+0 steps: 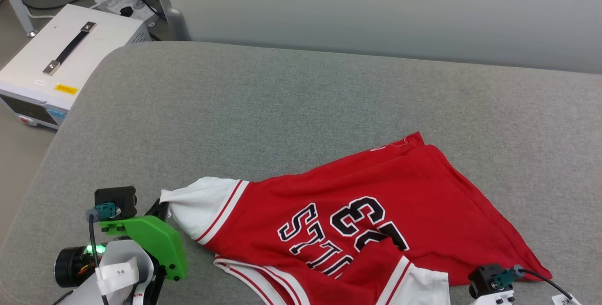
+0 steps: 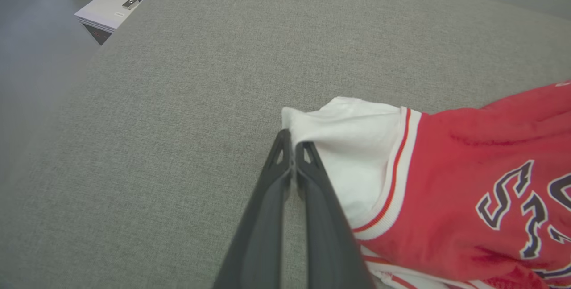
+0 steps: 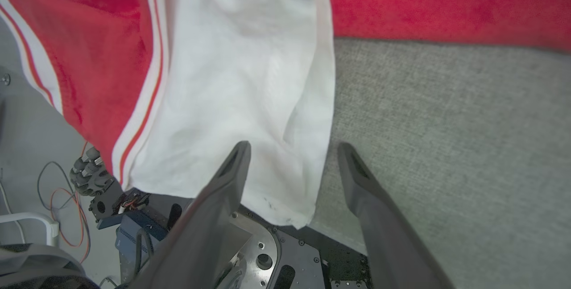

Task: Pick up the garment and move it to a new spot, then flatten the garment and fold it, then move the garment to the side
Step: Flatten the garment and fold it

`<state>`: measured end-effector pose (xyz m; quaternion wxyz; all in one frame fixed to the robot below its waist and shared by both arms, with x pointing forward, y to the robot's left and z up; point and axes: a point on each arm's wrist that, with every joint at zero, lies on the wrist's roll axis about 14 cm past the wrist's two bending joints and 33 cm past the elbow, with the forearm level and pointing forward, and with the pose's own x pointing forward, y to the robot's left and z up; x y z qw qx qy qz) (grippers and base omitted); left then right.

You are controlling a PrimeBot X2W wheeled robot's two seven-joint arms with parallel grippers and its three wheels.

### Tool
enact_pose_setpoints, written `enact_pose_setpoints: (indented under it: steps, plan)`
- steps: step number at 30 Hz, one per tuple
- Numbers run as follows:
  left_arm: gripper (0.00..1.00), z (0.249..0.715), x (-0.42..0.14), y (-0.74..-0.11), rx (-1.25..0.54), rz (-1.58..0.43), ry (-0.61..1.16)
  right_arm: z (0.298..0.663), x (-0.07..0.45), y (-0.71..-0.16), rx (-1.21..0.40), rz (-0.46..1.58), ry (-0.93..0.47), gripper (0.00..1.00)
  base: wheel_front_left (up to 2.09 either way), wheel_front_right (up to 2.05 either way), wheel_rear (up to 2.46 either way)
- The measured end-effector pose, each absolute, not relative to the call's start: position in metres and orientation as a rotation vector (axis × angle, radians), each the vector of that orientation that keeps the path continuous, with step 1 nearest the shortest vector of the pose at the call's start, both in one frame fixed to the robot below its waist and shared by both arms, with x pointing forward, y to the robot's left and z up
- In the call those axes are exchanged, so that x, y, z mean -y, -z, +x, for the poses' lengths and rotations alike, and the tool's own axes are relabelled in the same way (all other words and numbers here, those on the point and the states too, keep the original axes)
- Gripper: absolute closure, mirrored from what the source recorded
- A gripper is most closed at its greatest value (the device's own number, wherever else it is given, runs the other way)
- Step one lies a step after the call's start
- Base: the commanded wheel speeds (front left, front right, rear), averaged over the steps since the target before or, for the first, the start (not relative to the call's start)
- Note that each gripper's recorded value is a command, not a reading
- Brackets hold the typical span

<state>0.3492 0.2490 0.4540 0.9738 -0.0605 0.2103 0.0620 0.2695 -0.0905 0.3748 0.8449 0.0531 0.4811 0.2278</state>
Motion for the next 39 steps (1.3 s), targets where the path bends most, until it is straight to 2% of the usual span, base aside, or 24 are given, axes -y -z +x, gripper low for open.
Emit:
enact_pose_setpoints:
  steps: [10, 11, 12, 13, 25, 34, 39]
  plan:
    - [1.0, 0.357, -0.25, -0.446, -0.43, -0.136, -0.131, 0.263, 0.081, -0.34, -1.148, 0.112, -0.497, 0.0, 0.0, 0.0, 0.0]
    - [1.0, 0.356, -0.251, -0.445, -0.429, -0.137, -0.133, 0.263, 0.08, -0.34, -1.152, 0.117, -0.5, 0.14, 0.0, 0.0, 0.0]
    - [1.0, 0.356, -0.251, -0.444, -0.431, -0.137, -0.135, 0.263, 0.078, -0.339, -1.154, 0.123, -0.502, 0.69, 0.0, 0.0, 0.0]
    - [1.0, 0.356, -0.252, -0.444, -0.433, -0.136, -0.137, 0.263, 0.078, -0.339, -1.153, 0.124, -0.502, 1.0, 0.0, 0.0, 0.0]
    - [1.0, 0.351, -0.254, -0.463, -0.369, -0.133, -0.131, 0.267, 0.08, -0.377, -0.988, 0.197, -0.476, 1.0, 0.0, 0.0, 0.0]
    - [1.0, 0.357, -0.248, -0.503, -0.248, -0.118, -0.074, 0.303, 0.114, -0.437, -0.745, 0.136, -0.398, 1.0, 0.0, 0.0, 0.0]
    - [1.0, 0.382, -0.244, -0.542, -0.156, -0.102, -0.034, 0.344, 0.134, -0.482, -0.584, 0.078, -0.353, 1.0, 0.0, 0.0, 0.0]
